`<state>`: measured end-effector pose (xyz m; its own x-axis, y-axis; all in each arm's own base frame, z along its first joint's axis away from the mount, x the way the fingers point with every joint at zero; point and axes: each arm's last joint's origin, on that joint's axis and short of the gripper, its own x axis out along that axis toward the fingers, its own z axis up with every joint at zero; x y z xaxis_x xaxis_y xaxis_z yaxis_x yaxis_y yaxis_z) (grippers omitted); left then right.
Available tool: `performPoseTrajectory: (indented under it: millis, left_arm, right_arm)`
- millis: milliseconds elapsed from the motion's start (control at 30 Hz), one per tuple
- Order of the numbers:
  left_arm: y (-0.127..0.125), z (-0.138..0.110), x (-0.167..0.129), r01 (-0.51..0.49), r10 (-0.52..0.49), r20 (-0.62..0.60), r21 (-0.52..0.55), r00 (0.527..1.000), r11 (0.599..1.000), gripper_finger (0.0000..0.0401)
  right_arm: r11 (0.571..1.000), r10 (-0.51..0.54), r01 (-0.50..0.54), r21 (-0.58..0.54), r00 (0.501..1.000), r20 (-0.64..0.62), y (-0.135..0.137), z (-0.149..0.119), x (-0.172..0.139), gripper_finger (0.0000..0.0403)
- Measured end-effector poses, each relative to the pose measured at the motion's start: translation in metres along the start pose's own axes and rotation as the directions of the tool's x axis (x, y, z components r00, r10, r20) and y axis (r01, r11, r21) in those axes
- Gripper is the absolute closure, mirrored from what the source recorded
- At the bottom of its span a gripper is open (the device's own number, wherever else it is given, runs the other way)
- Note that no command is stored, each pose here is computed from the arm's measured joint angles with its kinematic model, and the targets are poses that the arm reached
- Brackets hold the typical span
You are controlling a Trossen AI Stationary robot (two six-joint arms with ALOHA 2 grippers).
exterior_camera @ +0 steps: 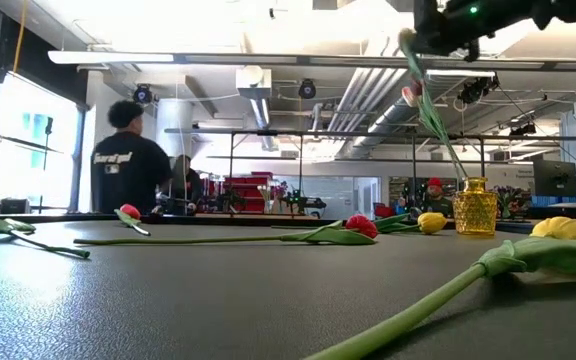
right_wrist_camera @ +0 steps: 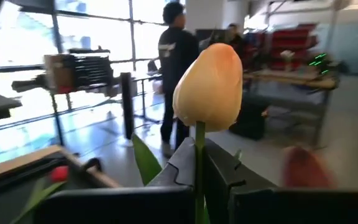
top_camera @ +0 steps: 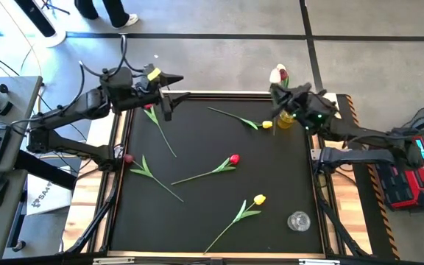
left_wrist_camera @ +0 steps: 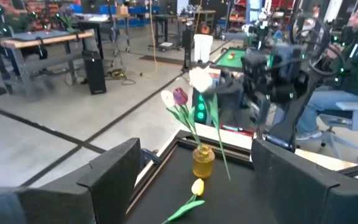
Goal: Sort flowers into vase by color
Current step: Put the white flower into the yellow flower vase
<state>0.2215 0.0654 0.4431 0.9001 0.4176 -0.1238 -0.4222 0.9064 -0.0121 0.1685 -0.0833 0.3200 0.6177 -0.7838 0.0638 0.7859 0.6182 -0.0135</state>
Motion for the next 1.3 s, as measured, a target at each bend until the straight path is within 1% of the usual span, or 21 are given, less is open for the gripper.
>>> performPoseTrajectory:
  millis: [67,167,267,467,733,900,967,1067,1200,1300]
  left_arm:
    - [-0.001,-0.002,0.005,0.0,0.0,-0.011,-0.006,1.0,1.0,0.0108]
    - [-0.002,-0.005,0.013,-0.001,0.001,-0.025,-0.011,1.0,1.0,0.0108]
    - [-0.003,-0.007,0.02,0.009,-0.009,-0.029,-0.014,1.0,1.0,0.0108]
    - [-0.005,-0.011,0.027,0.025,-0.026,-0.041,-0.038,0.999,0.999,0.0108]
    - [-0.005,-0.01,0.027,0.025,-0.027,-0.038,-0.038,0.999,0.999,0.0108]
    - [-0.005,-0.01,0.027,0.025,-0.026,-0.038,-0.021,0.999,0.999,0.0108]
    - [-0.005,-0.01,0.027,0.021,-0.021,-0.038,-0.009,0.999,1.0,0.0108]
    - [-0.004,-0.009,0.027,0.012,-0.012,-0.03,-0.004,0.999,1.0,0.0108]
    - [-0.002,-0.008,0.027,0.005,-0.005,-0.017,-0.006,1.0,1.0,0.0108]
    - [-0.002,-0.008,0.027,0.005,-0.005,-0.019,0.003,1.0,1.0,0.0108]
  right_arm:
    - [0.999,-0.035,0.036,-0.028,0.999,0.017,-0.007,0.003,-0.002,0.0403]
    - [0.991,-0.126,0.129,-0.043,0.99,0.061,-0.018,0.008,0.0,0.0403]
    - [0.978,-0.204,0.208,-0.027,0.973,0.107,-0.029,0.013,0.002,0.0403]
    - [0.953,-0.284,0.293,-0.069,0.952,0.117,-0.043,0.013,0.006,0.0403]
    - [0.941,-0.313,0.325,-0.093,0.942,0.123,-0.056,0.013,0.009,0.0403]
    - [0.941,-0.305,0.318,-0.115,0.945,0.116,-0.061,0.011,0.012,0.0403]
    - [0.938,-0.31,0.319,-0.133,0.947,0.088,-0.062,0.002,0.014,0.0403]
    - [0.945,-0.304,0.308,-0.115,0.952,0.046,-0.063,-0.017,0.018,0.0403]
    - [0.953,-0.294,0.297,-0.062,0.954,0.064,-0.063,-0.031,0.016,0.0402]
    - [0.952,-0.297,0.299,-0.058,0.954,0.045,-0.063,-0.038,0.016,0.0398]
